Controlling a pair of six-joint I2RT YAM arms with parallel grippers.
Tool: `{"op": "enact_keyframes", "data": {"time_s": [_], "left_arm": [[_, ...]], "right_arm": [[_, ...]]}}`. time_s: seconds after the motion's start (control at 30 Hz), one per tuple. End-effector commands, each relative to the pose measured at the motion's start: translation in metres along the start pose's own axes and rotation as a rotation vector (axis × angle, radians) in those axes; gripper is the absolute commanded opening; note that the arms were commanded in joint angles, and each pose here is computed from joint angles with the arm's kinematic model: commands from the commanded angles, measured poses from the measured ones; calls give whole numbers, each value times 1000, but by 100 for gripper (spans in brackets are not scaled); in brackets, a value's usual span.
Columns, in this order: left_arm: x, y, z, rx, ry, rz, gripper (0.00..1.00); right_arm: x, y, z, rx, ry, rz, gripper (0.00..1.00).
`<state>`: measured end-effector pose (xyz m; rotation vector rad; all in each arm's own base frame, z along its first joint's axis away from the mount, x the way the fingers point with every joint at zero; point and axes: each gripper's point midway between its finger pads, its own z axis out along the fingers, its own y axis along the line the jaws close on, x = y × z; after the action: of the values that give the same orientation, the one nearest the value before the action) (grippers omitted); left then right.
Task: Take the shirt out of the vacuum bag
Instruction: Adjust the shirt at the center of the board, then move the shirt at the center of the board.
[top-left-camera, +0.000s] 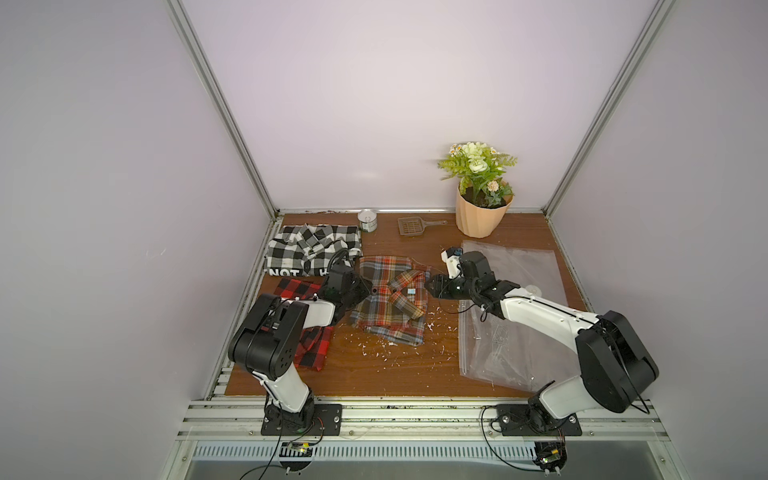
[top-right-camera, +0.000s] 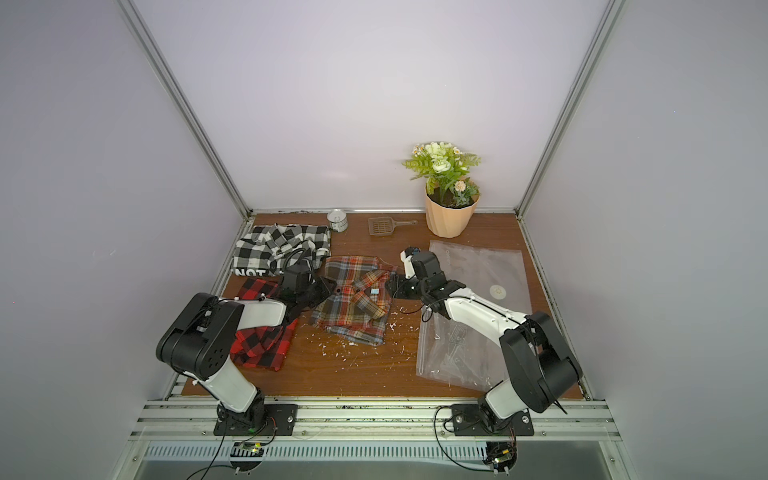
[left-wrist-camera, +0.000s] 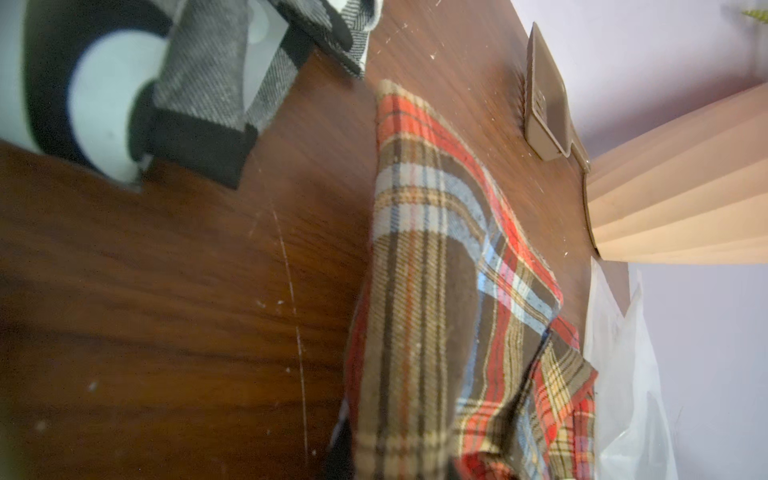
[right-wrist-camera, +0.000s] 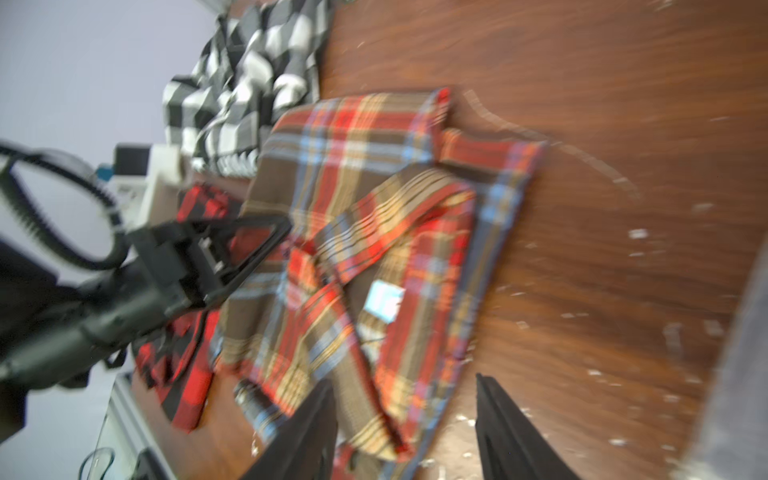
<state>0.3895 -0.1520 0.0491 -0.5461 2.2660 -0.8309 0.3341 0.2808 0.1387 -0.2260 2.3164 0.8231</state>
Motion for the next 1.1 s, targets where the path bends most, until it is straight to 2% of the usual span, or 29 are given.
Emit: {"op": "enact_keyframes", "data": {"time_s": [0.0, 0.03, 0.07, 0.1, 0.13, 0.33, 0.43, 0.5, 0.6, 0.7, 0.9, 1.07], "left_arm": [[-5, -11, -12, -2, -15, 36, 63], [-8, -11, -20, -25, -22, 57, 74], [-13, -11, -29, -51, -31, 77, 91], [-19, -11, -38, -72, -44, 94, 99], [-27, -12, -49, -94, -65, 107, 100], [-81, -18, -128, -193, -257, 178, 99], [-92, -9, -152, -276, -273, 216, 99], [-90, 4, -156, -318, -253, 205, 99], [-83, 38, -153, -341, -211, 120, 99], [-80, 62, -155, -371, -223, 73, 99], [-72, 90, -152, -466, -219, 38, 99], [-65, 105, -155, -518, -217, 3, 99]], "right_arm": [[9, 33, 11, -55, 31, -30, 58], [13, 39, 15, -66, 38, -29, 58], [16, 46, 18, -77, 38, -24, 58], [19, 51, 23, -79, 42, -24, 57], [19, 55, 27, -73, 39, -29, 57], [27, 85, 54, -26, 53, -77, 57], [42, 87, 72, 67, 80, -103, 57], [53, 78, 85, 122, 103, -94, 57], [63, 55, 101, 228, 112, -83, 58], [61, 30, 114, 336, 122, -60, 58], [34, -8, 125, 372, 89, 25, 59], [1, -46, 129, 408, 72, 30, 59]]}}
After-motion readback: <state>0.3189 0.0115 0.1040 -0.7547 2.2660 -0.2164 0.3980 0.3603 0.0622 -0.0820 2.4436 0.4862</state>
